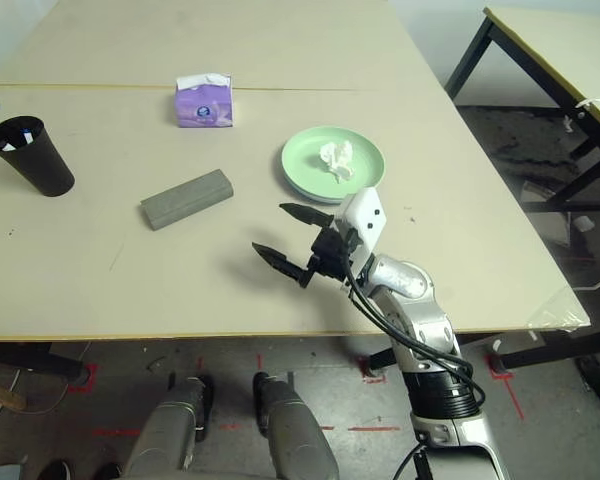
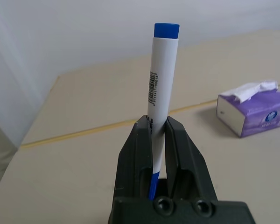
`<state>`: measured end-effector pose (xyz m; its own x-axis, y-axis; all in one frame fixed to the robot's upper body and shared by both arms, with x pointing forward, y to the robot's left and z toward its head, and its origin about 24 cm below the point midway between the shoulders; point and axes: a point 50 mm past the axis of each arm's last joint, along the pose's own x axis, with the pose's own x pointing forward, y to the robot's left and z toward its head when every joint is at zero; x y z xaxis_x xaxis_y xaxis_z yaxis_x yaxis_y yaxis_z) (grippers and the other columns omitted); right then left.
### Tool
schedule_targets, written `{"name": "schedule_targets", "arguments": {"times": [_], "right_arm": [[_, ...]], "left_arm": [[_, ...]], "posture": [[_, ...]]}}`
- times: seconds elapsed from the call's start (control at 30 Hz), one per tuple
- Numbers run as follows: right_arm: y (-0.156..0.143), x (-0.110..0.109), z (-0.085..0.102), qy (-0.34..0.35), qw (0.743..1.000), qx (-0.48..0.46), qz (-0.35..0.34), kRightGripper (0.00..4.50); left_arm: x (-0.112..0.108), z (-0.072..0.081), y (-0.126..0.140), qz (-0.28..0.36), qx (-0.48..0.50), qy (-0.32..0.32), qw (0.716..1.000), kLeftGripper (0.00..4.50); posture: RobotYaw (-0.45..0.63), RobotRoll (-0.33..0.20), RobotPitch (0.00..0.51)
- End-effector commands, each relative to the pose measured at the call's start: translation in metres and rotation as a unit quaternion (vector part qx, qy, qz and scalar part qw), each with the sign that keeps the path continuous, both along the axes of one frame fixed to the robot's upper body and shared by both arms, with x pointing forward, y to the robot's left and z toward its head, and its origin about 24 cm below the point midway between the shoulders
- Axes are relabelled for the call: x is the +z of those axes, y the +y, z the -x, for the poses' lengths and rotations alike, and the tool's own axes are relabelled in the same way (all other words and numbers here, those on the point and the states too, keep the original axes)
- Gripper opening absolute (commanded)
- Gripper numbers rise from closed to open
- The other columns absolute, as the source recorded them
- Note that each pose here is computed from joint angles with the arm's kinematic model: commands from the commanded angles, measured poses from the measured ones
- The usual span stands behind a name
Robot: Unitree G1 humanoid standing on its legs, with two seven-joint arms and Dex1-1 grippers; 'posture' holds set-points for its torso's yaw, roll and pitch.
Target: Organize and tidy the items on the table.
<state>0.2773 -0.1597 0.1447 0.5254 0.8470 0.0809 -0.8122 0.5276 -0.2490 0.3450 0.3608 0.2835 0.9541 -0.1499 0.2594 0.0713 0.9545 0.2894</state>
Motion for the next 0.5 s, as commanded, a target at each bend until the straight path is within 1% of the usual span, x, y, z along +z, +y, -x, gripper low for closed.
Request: {"name": "schedule_targets", "arguments": {"times": [0.03, 0.3, 0.5], "right_arm": [[-0.0012, 0.0033, 0.0013, -0.002, 1.000, 0.003, 0.003, 4.50], [-0.0010, 0.0043, 0.0002, -0.002, 1.000, 0.006, 0.004, 4.50], [-0.0003, 0.0040, -0.0001, -0.001, 1.000, 0.005, -0.002, 4.50]], "left_arm": [[-0.0047, 0.0034, 0.0056, 0.003, 0.008, 0.000, 1.000, 1.54], [-0.0012, 0.0036, 0.0052, 0.010, 0.005, -0.011, 1.000, 4.42], [0.0036, 0.0052, 0.0065, 0.009, 0.006, -0.015, 1.000, 4.46]], "posture": [[-0.04, 0.000, 0.223], [-0.03, 0.000, 0.222], [-0.03, 0.000, 0.223]]}}
